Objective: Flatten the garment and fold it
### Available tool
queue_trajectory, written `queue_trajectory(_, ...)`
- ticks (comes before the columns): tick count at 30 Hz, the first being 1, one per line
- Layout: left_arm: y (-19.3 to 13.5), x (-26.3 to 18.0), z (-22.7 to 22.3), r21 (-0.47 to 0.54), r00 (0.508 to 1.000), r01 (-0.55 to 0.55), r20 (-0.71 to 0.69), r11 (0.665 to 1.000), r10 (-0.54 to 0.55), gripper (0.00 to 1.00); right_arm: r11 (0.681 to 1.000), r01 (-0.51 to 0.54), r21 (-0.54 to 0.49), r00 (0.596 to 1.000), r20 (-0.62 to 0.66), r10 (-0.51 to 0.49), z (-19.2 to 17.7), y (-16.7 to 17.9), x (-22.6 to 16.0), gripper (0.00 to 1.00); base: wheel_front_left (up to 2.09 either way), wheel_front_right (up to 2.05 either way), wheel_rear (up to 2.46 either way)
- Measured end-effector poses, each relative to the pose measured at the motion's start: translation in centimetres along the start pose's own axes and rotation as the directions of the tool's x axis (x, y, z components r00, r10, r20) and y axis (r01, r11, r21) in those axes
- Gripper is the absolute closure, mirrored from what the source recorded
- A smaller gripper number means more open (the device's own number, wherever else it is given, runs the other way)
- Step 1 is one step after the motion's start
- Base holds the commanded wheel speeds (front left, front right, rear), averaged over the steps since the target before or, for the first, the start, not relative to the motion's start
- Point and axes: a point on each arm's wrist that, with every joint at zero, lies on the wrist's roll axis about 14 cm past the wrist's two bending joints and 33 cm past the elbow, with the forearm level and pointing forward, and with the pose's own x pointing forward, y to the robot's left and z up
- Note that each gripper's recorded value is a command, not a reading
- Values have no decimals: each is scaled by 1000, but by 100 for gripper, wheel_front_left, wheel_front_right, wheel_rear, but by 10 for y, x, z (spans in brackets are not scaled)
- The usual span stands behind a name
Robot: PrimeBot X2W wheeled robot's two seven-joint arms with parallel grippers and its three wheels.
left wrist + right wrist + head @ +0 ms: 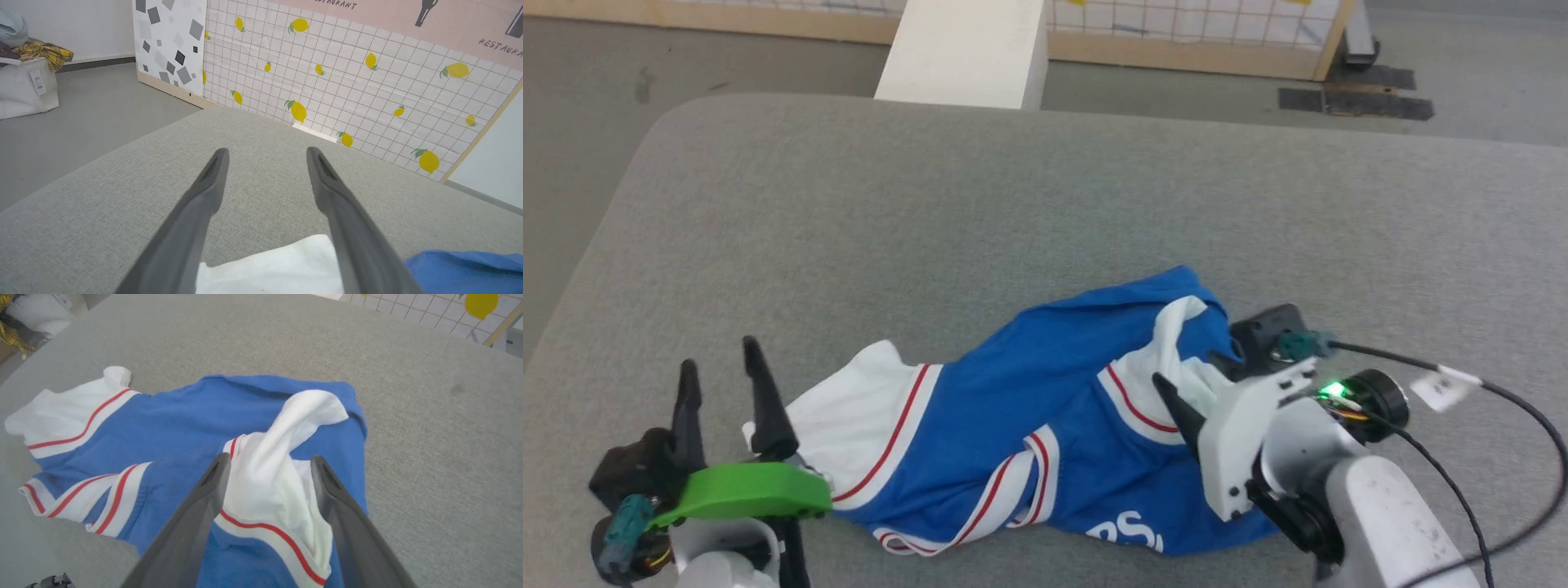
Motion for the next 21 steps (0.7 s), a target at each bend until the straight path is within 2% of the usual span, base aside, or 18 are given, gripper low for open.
queue_trajectory(5, -2, -4, -10, 0, 1000, 12, -27, 1000, -12, 0, 998, -30, -50, 983, -183, 20, -23, 5, 23, 0, 0, 0, 0)
queue_trajectory(6, 0, -5, -16, 6, 999, 10, -42, 1000, -10, 0, 998, -36, -50, 978, -206, 24, -27, 5, 26, 41, 0, 0, 0)
queue_trajectory(7, 2, -6, -21, 10, 998, 7, -59, 1000, -6, 0, 998, -41, -55, 975, -221, 28, -29, 6, 30, 77, 0, 0, 0)
queue_trajectory(8, 4, -6, -25, 15, 997, 0, -72, 1000, 1, 0, 998, -42, -53, 975, -221, 29, -28, 5, 32, 100, 0, 0, 0)
queue_trajectory(12, 11, -4, -30, 21, 996, -17, -84, 1000, 19, 0, 1000, -10, -13, 988, -154, 8, -16, -9, 36, 100, 0, 0, 0)
queue_trajectory(16, 9, -2, -32, 20, 996, -13, -88, 1000, 15, 0, 996, 82, 44, 995, 46, -84, 22, -43, 23, 100, 0, 0, 0)
queue_trajectory(18, 6, -1, -30, 20, 997, -4, -81, 1000, 5, 0, 983, 163, 86, 973, 150, -174, 40, -71, 6, 100, 0, 0, 0)
queue_trajectory(21, 0, 1, -27, 13, 997, 19, -71, 1000, -18, 0, 948, 287, 139, 925, 217, -312, 42, -112, -26, 100, 0, 0, 0)
